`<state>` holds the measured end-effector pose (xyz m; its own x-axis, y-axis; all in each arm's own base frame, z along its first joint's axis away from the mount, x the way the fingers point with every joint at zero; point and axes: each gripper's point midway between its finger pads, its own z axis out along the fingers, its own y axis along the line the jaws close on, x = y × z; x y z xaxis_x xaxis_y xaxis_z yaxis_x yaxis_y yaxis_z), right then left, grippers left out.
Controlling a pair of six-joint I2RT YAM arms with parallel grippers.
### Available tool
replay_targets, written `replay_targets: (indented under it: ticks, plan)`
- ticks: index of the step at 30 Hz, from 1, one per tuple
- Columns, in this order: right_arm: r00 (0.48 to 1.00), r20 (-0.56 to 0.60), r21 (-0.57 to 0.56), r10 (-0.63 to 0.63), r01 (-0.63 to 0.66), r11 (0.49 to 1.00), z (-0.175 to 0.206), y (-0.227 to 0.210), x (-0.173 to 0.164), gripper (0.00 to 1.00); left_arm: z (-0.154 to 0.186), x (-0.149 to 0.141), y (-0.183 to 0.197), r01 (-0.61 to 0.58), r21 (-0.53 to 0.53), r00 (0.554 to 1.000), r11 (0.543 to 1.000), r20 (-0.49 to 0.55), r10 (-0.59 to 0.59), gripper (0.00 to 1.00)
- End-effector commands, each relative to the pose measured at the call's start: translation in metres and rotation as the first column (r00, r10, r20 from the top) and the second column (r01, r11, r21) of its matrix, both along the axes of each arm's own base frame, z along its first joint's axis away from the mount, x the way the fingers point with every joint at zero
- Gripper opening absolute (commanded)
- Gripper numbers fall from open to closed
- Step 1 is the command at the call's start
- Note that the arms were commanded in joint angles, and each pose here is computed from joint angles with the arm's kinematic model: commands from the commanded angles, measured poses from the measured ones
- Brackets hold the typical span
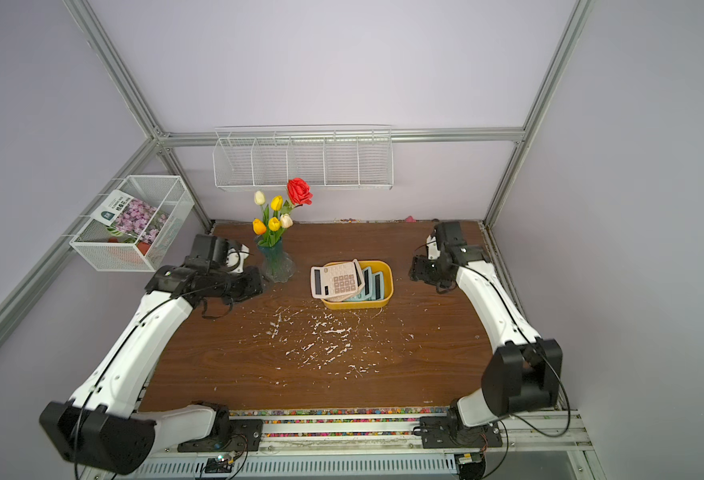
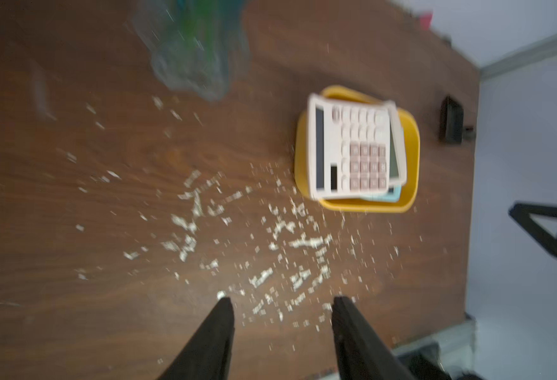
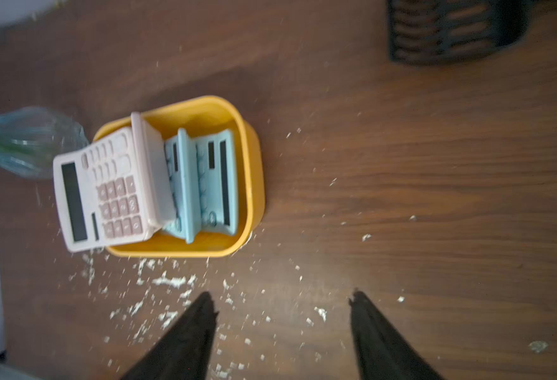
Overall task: Put the calculator in the storage box
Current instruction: Reset both arms
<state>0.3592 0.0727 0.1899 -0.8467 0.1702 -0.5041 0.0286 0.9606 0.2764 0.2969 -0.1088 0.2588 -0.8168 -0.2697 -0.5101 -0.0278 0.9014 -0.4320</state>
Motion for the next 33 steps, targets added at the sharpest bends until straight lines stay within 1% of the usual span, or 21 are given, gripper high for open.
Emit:
replay_targets:
  ticks: [1,3,4,5,6,7,8,9,13,14,16,17,19,20,23,25,28,29,30,32,33]
  plan:
    - [0.942,0.335,-0.119,0.007,0.035,0.992,0.021,-0.018,0.029,0.85,0.062,0.016,0.066,-0.330,0.081,0.880,0.941,0.388,0.275,0.53]
    - [0.907,0.421,-0.173,0.032,0.045,0.984,0.018,-0.025,0.028,0.91,0.088,0.012,0.092,-0.459,0.004,0.716,0.889,0.594,0.367,0.54]
    - [0.887,0.460,-0.199,0.044,0.054,0.979,0.015,-0.028,0.027,0.92,0.089,0.009,0.100,-0.487,-0.018,0.655,0.873,0.654,0.379,0.54]
    - [0.870,0.491,-0.222,0.054,0.065,0.973,0.013,-0.031,0.027,0.92,0.089,0.009,0.109,-0.526,-0.054,0.572,0.849,0.715,0.401,0.55]
    - [0.854,0.519,-0.236,0.047,0.090,0.968,0.009,-0.036,0.025,0.93,0.090,0.002,0.117,-0.556,-0.088,0.499,0.826,0.760,0.417,0.58]
    - [0.838,0.545,-0.242,0.025,0.129,0.962,0.008,-0.042,0.025,0.95,0.083,0.001,0.122,-0.578,-0.099,0.466,0.810,0.775,0.427,0.62]
    - [0.824,0.566,-0.249,0.002,0.168,0.954,0.004,-0.049,0.024,0.96,0.068,0.002,0.129,-0.614,-0.093,0.438,0.784,0.786,0.436,0.64]
    - [0.813,0.582,-0.256,-0.008,0.193,0.947,0.001,-0.053,0.023,0.98,0.055,0.003,0.134,-0.642,-0.072,0.435,0.763,0.786,0.440,0.65]
    - [0.798,0.601,-0.290,-0.053,0.279,0.916,-0.023,-0.071,0.021,0.99,-0.001,0.013,0.146,-0.716,0.067,0.504,0.694,0.737,0.450,0.70]
    - [0.801,0.597,-0.299,-0.052,0.282,0.912,-0.030,-0.074,0.022,0.98,-0.011,0.013,0.149,-0.733,0.095,0.512,0.674,0.729,0.454,0.70]
    - [0.803,0.593,-0.309,-0.065,0.301,0.902,-0.043,-0.081,0.024,0.98,-0.027,0.012,0.153,-0.748,0.129,0.517,0.651,0.729,0.449,0.71]
    - [0.803,0.592,-0.305,-0.072,0.306,0.902,-0.052,-0.084,0.025,0.98,-0.033,0.012,0.155,-0.754,0.139,0.511,0.642,0.738,0.441,0.72]
    - [0.805,0.588,-0.304,-0.073,0.304,0.903,-0.066,-0.088,0.029,0.98,-0.042,0.012,0.158,-0.770,0.137,0.484,0.624,0.763,0.429,0.72]
    - [0.806,0.588,-0.298,-0.073,0.300,0.906,-0.073,-0.089,0.030,0.98,-0.048,0.012,0.159,-0.773,0.140,0.476,0.619,0.774,0.418,0.73]
    - [0.786,0.616,-0.289,-0.055,0.290,0.913,-0.084,-0.089,0.035,0.98,-0.067,0.016,0.159,-0.778,0.166,0.478,0.606,0.782,0.399,0.73]
    - [0.789,0.614,-0.286,-0.041,0.270,0.919,-0.094,-0.087,0.037,0.98,-0.079,0.019,0.161,-0.788,0.170,0.479,0.592,0.773,0.416,0.74]
    - [0.776,0.631,-0.281,-0.012,0.242,0.929,-0.097,-0.081,0.036,0.99,-0.096,0.030,0.155,-0.764,0.210,0.511,0.610,0.774,0.374,0.74]
    - [0.779,0.627,-0.279,-0.012,0.239,0.930,-0.098,-0.081,0.036,0.98,-0.095,0.035,0.153,-0.760,0.214,0.507,0.613,0.786,0.355,0.75]
    - [0.779,0.627,-0.278,-0.011,0.236,0.931,-0.097,-0.080,0.036,0.98,-0.093,0.041,0.148,-0.740,0.232,0.518,0.631,0.795,0.316,0.75]
    - [0.777,0.629,-0.280,0.008,0.216,0.935,-0.097,-0.077,0.036,0.99,-0.095,0.054,0.143,-0.719,0.294,0.557,0.629,0.786,0.269,0.75]
    - [0.779,0.627,-0.283,0.017,0.207,0.937,-0.097,-0.076,0.036,0.99,-0.096,0.060,0.139,-0.701,0.319,0.572,0.638,0.786,0.236,0.75]
